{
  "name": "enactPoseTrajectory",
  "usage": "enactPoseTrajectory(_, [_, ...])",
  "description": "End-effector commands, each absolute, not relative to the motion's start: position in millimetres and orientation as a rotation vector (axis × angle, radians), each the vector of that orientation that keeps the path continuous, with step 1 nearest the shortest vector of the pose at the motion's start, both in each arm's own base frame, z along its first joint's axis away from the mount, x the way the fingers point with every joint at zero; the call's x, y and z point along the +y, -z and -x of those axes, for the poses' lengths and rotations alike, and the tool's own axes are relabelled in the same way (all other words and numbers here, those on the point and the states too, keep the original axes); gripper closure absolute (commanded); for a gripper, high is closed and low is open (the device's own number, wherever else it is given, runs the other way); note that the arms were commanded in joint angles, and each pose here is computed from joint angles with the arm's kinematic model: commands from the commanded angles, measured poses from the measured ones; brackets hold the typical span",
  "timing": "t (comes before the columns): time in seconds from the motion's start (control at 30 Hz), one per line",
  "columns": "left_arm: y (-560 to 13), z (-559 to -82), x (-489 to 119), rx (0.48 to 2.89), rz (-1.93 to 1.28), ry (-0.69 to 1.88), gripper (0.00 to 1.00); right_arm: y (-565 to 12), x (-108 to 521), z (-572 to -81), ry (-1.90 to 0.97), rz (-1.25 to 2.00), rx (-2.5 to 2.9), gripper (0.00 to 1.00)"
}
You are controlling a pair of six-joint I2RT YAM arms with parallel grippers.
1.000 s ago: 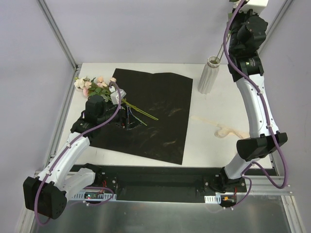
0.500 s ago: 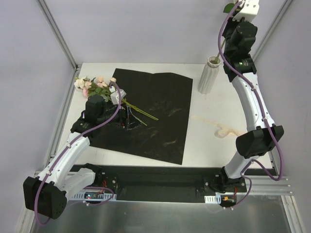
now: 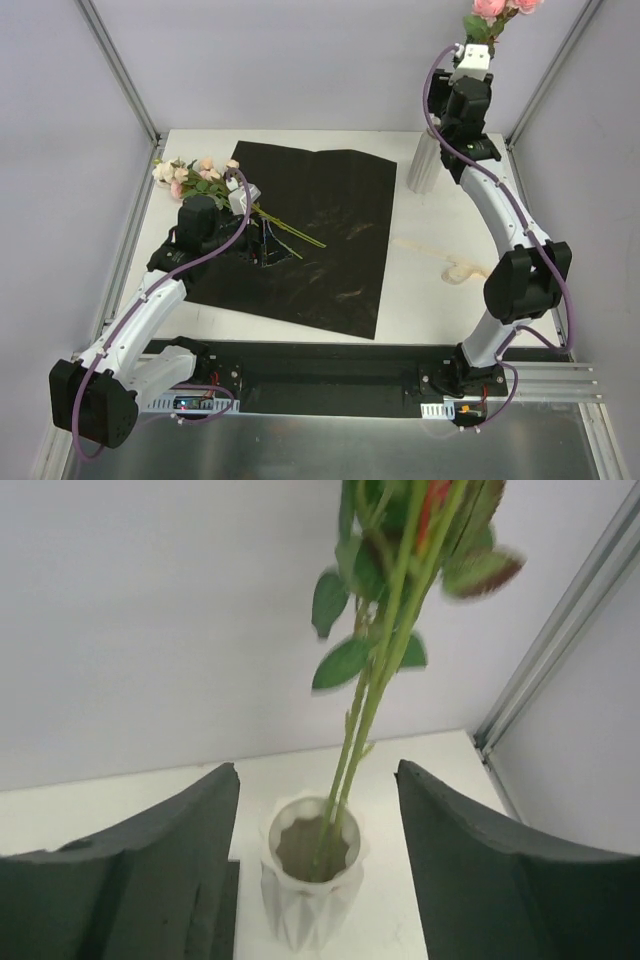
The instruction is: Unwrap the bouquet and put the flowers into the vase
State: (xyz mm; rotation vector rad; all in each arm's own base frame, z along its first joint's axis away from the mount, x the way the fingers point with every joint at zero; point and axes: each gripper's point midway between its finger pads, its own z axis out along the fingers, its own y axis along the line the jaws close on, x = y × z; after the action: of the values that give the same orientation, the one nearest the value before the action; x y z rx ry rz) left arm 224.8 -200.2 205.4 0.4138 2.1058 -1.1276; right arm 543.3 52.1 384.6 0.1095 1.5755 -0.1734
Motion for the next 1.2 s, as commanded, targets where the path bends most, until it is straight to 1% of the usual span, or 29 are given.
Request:
enactPoseTrajectory(0.0, [-208.4,-229.7,-201.6,2.075,-0.435,1.105,0.31,-404.1,62.8,-521.1,0.126,-0.128,1.536,0.29])
enactPoseTrajectory(0.03, [-208.0,-229.2,-201.5,2.078,-0.431,1.107,0.31,-399.6,65.3,-517.4,0.128,-0.129,1.556,0.23])
enactPoseTrajectory(0.07, [-208.2,-229.6,-201.5,2.076,-0.431,1.105,0.31,-389.3,70.2,-509.8,0.132,-0.130,1.599,0.20])
enactPoseTrajectory(0.13, [-207.4,-229.8,-201.1,2.078,-0.428,1.102,0.32,-374.8,75.1,-500.5,0.122,-0.145,1.652,0.20])
enactPoseTrajectory(0.17, [-206.7,-230.5,-201.2,2.080,-0.427,1.101,0.31,-367.0,87.1,-490.9,0.078,-0.144,1.687,0.20])
enactPoseTrajectory(0.23, [-205.9,-231.6,-201.3,2.084,-0.423,1.100,0.31,-337.5,104.2,-478.5,0.033,-0.122,1.757,0.20])
enactPoseTrajectory(0.27, [-205.3,-232.5,-201.5,2.090,-0.419,1.100,0.31,-333.3,124.7,-467.3,-0.027,-0.107,1.767,0.20])
enactPoseTrajectory(0.3, [-204.9,-234.2,-201.0,2.091,-0.414,1.092,0.31,-304.5,138.9,-457.9,-0.059,-0.079,1.826,0.20])
enactPoseTrajectory(0.33, [-204.0,-234.8,-200.9,2.096,-0.408,1.091,0.31,-292.3,151.8,-450.7,-0.094,-0.061,1.853,0.20])
enactPoseTrajectory(0.4, [-201.2,-235.8,-200.8,2.108,-0.401,1.090,0.31,-262.4,198.5,-430.4,-0.198,0.016,1.920,0.20])
enactPoseTrajectory(0.43, [-199.4,-237.3,-200.1,2.112,-0.395,1.081,0.31,-238.2,209.0,-421.3,-0.194,0.057,1.968,0.20])
enactPoseTrajectory(0.47, [-196.5,-237.7,-199.6,2.124,-0.386,1.078,0.31,-215.2,238.0,-409.5,-0.239,0.094,2.011,0.20])
enactPoseTrajectory(0.53, [-190.9,-242.7,-195.7,2.145,-0.342,1.041,0.32,-181.1,264.3,-395.0,-0.269,0.150,2.076,0.21])
enactPoseTrajectory(0.57, [-185.4,-243.3,-193.6,2.161,-0.323,1.029,0.32,-156.2,288.5,-382.1,-0.279,0.225,2.122,0.21])
enactPoseTrajectory(0.63, [-176.1,-247.2,-187.6,2.200,-0.258,0.982,0.33,-130.4,310.6,-367.9,-0.283,0.314,2.161,0.21])
enactPoseTrajectory(0.67, [-169.4,-248.7,-184.8,2.226,-0.225,0.961,0.34,-125.5,330.1,-353.3,-0.306,0.383,2.152,0.21])
enactPoseTrajectory(0.73, [-158.7,-254.5,-176.1,2.276,-0.112,0.906,0.36,-126.0,346.0,-346.5,-0.304,0.472,2.092,0.21])
enactPoseTrajectory(0.77, [-144.9,-261.3,-164.0,2.321,0.014,0.831,0.37,-127.1,352.5,-340.4,-0.292,0.502,2.070,0.21])
enactPoseTrajectory(0.83, [-134.1,-268.1,-151.0,2.351,0.159,0.785,0.38,-129.8,358.2,-341.2,-0.309,0.514,2.037,0.21])
enactPoseTrajectory(0.87, [-123.3,-274.6,-135.9,2.368,0.335,0.769,0.38,-122.9,358.4,-339.4,-0.315,0.532,2.041,0.21])
enactPoseTrajectory(0.93, [-107.5,-280.7,-121.8,2.388,0.513,0.775,0.42,-112.8,358.4,-342.1,-0.321,0.541,2.059,0.21])
enactPoseTrajectory(1.0, [-107.8,-296.7,-107.5,2.343,0.648,0.794,0.45,-111.5,360.3,-340.8,-0.340,0.551,2.064,0.21])
enactPoseTrajectory(1.17, [-104.7,-341.5,-84.3,2.294,0.862,0.757,0.46,-118.5,350.7,-338.5,-0.353,0.531,2.034,0.21])
